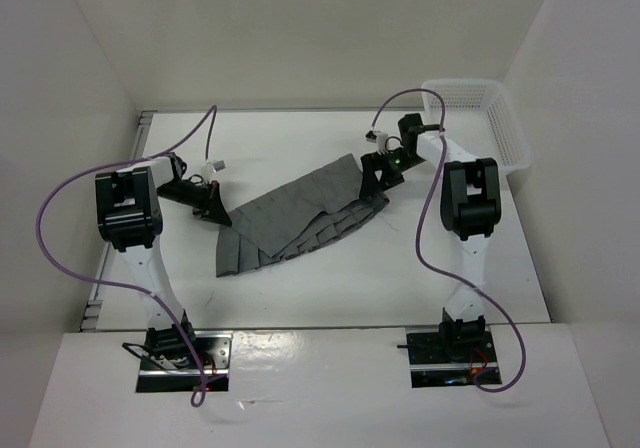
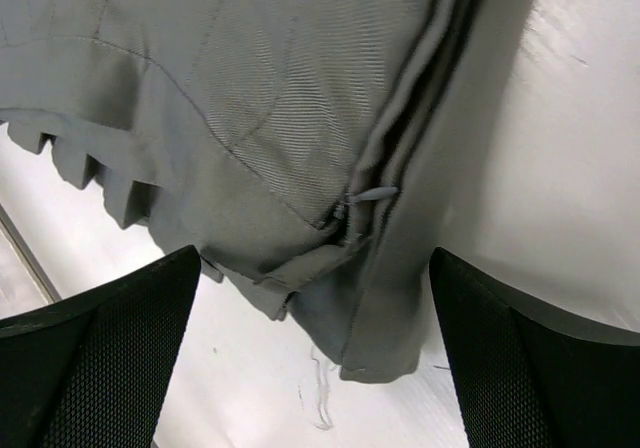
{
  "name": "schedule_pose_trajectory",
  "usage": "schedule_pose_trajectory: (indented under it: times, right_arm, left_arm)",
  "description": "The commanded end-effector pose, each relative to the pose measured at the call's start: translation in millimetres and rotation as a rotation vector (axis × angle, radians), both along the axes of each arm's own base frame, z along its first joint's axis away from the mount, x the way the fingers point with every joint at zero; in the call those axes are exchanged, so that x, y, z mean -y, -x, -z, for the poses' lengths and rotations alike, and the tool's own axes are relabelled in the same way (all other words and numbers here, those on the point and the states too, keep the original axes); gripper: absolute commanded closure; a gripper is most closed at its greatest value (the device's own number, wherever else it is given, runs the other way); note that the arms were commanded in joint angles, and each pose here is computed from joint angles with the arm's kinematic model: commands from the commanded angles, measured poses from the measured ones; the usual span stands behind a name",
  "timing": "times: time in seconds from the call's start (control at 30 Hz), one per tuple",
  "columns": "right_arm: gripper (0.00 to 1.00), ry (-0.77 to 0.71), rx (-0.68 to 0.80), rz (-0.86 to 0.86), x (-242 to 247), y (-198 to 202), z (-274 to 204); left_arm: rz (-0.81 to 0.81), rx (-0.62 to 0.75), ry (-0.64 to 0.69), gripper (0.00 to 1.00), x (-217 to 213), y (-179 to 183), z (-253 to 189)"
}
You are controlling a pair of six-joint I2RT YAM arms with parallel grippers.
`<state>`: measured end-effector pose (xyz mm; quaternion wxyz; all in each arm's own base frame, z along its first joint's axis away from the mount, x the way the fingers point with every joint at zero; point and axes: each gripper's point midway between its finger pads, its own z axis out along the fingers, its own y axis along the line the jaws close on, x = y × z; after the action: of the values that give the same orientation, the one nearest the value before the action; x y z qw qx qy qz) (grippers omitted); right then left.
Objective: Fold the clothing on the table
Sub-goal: Fold the skirt
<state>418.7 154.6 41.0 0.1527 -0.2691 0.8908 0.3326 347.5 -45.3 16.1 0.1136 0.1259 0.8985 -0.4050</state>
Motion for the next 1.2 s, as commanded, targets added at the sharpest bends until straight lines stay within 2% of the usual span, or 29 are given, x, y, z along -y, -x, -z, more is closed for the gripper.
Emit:
schedule_pose_trajectory:
  times: [0.0,0.4,0.57,0.77,0.8,0.97,1.1,1.13,1.17]
  right_arm:
    - [0.01,-0.027,0.038,0.022,13,-17,-7]
    - [0.01,-0.167,-0.084,0.023,-2,-10,7]
    - [0.06,-0.186,-0.105,0.011,-9,-10,12]
    - [0.26,-0.185,-0.122,0.009,-13,-7,16]
    - [0.33,-0.185,-0.123,0.009,-13,-9,18]
    - [0.53,-0.184,-0.140,0.007,-17,-6,22]
    - [0.74,-0.184,-0.132,-0.003,-22,-9,22]
    - [0.84,-0.184,-0.141,-0.002,-21,-8,26]
    - [0.89,-0.171,-0.139,-0.010,-25,-8,25]
  left_arm:
    - [0.031,0.042,-0.062,1.00,-11,0,0]
    - [0.026,0.025,-0.059,1.00,-10,-1,5]
    - [0.020,0.025,-0.069,1.00,-12,-2,6]
    - [0.021,0.023,-0.078,1.00,-13,-2,7]
    - [0.021,0.023,-0.078,1.00,-13,-2,7]
    - [0.014,0.025,-0.079,1.00,-13,-4,5]
    - [0.024,0.025,-0.079,1.00,-10,-4,5]
    - [0.034,0.026,-0.079,1.00,-7,-4,5]
    - [0.028,0.028,-0.080,1.00,-7,-6,3]
